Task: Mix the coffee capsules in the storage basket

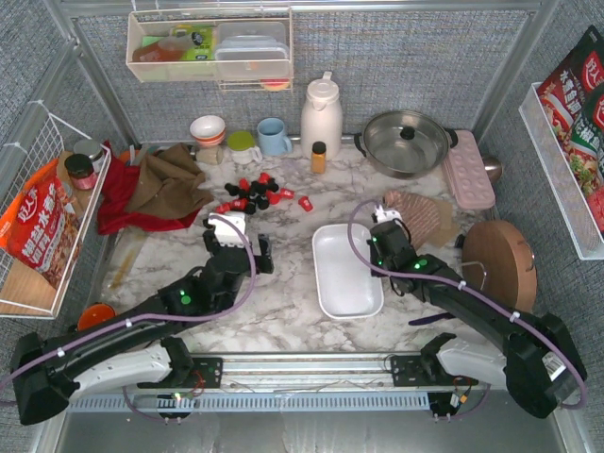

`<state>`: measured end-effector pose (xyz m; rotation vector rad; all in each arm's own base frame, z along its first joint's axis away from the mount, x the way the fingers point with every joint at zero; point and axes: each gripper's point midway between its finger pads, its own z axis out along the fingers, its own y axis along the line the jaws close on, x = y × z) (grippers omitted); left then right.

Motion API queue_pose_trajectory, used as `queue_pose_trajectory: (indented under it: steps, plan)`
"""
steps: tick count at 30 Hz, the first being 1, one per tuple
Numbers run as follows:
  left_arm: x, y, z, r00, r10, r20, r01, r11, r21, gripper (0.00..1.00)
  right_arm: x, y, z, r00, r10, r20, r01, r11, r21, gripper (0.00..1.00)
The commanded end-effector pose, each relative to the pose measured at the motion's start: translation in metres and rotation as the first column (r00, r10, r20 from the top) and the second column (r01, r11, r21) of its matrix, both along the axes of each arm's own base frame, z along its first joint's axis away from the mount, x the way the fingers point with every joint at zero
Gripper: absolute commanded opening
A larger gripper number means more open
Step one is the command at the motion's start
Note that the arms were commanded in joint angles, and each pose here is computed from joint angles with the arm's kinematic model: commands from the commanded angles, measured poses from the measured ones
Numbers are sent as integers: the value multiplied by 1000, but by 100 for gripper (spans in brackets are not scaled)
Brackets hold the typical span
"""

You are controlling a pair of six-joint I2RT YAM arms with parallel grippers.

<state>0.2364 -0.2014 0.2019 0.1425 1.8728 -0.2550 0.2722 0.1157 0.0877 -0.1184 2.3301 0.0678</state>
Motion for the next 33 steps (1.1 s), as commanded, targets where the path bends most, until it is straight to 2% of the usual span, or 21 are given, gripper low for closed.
queue_pose_trajectory:
  steps: [1,8,21,22,24,28,31,33]
  plan:
    - [0,14,1,997,70,13,-69,996,-51,99,-14,-12,-20,991,-120,-55,124,990,64,0]
    - [-1,21,1,995,98,11,-97,993,-69,99,-10,-26,-21,981,-189,-48,193,975,106,0]
    - [-3,39,-5,988,153,13,-151,986,-68,99,-45,-11,-34,975,-17,-221,47,990,131,0]
    - [-3,40,-6,987,160,13,-159,985,-64,99,-47,-12,-36,975,-23,-220,53,990,133,4]
    - [-2,41,-8,986,168,5,-167,984,-65,99,-47,-13,-37,977,-29,-210,58,989,135,24]
    - [0,40,-16,984,179,-24,-181,981,-74,99,-40,-13,-23,983,-31,-181,56,989,134,50]
    - [2,44,-24,976,209,-53,-212,975,-69,99,-28,-16,7,994,-41,-102,54,990,129,63]
    - [4,49,-32,968,239,-76,-244,968,-62,99,-20,-19,31,999,-41,-28,45,991,124,66]
